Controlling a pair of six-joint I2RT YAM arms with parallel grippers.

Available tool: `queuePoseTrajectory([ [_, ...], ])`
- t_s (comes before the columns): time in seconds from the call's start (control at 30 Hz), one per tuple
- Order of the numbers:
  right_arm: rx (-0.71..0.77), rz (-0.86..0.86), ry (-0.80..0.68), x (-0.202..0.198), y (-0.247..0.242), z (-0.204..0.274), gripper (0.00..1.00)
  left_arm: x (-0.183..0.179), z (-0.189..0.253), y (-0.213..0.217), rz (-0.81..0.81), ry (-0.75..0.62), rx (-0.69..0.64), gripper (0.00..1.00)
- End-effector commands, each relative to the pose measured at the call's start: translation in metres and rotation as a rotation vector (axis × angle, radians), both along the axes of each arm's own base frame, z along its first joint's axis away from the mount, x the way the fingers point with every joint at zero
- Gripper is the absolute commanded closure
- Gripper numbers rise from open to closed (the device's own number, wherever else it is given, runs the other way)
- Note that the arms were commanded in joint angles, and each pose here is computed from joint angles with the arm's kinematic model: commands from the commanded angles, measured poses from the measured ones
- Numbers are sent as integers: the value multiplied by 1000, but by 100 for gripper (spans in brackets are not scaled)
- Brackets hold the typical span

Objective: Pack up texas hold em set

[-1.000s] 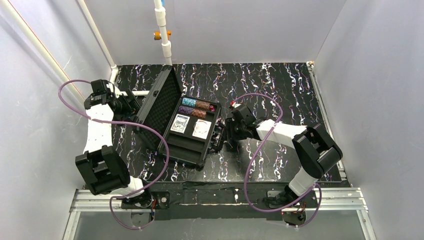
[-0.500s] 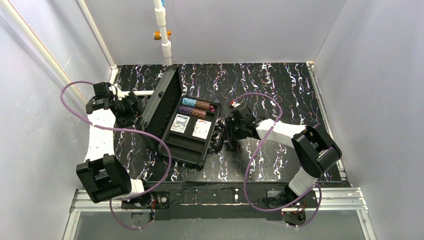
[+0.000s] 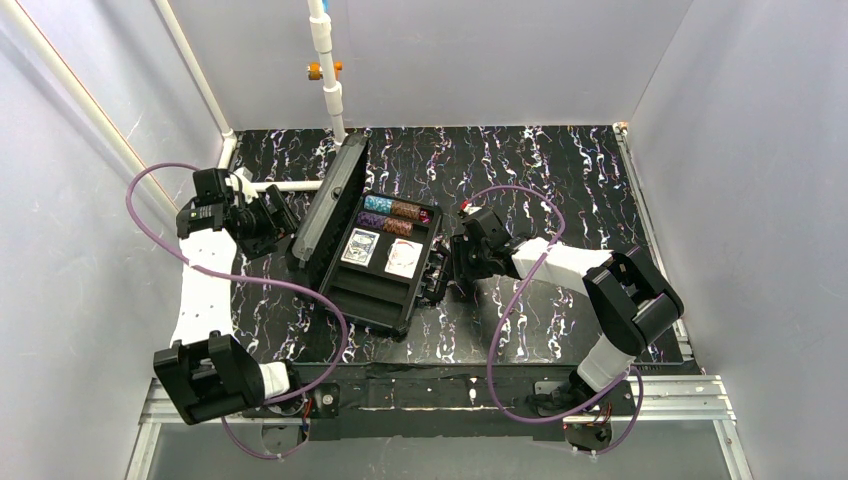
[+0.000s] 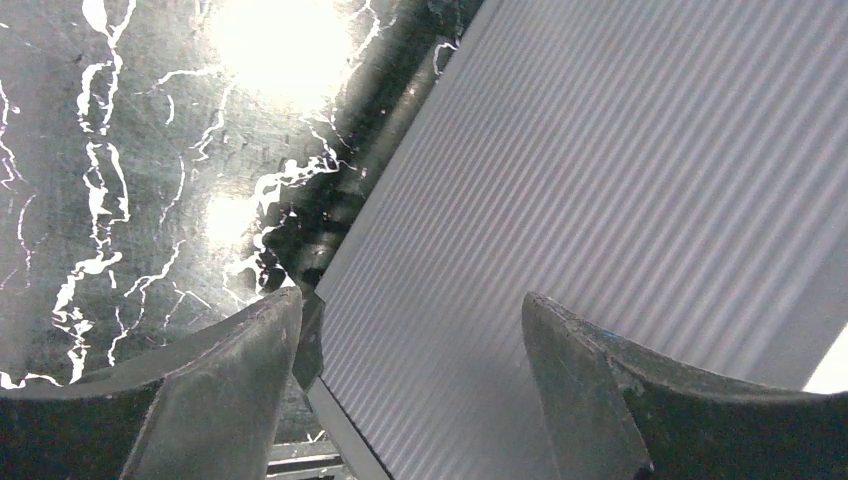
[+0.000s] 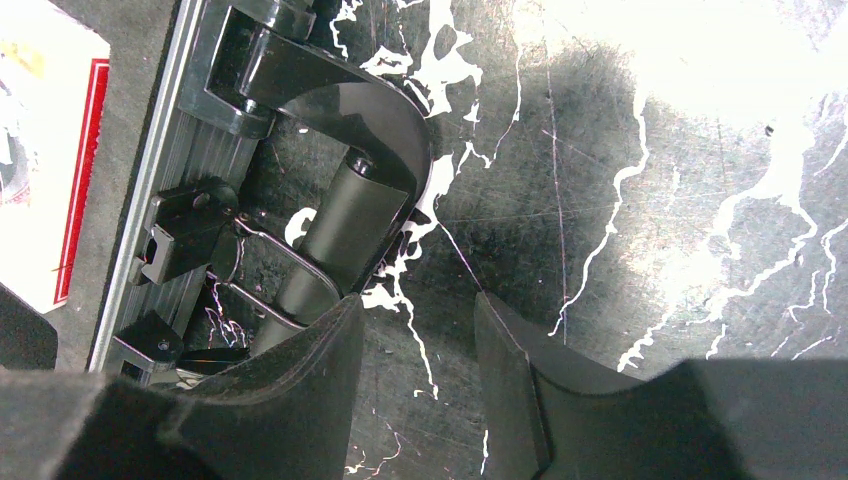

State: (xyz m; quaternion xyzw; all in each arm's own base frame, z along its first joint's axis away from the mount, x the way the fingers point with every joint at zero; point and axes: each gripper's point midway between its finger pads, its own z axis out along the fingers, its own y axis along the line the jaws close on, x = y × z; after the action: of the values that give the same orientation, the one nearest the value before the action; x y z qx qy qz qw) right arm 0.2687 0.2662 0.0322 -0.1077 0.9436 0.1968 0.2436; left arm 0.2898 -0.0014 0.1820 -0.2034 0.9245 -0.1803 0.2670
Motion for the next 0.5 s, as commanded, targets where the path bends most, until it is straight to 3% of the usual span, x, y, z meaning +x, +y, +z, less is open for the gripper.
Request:
queuePoseTrajectory([
  [0.0,69,23,-19,8,21,15,46,-15,16,-19,-46,-28,-44,21],
  [0.47,67,10,-34,11,20,21,47,-28,28,-55,-142,-53,-109,21],
])
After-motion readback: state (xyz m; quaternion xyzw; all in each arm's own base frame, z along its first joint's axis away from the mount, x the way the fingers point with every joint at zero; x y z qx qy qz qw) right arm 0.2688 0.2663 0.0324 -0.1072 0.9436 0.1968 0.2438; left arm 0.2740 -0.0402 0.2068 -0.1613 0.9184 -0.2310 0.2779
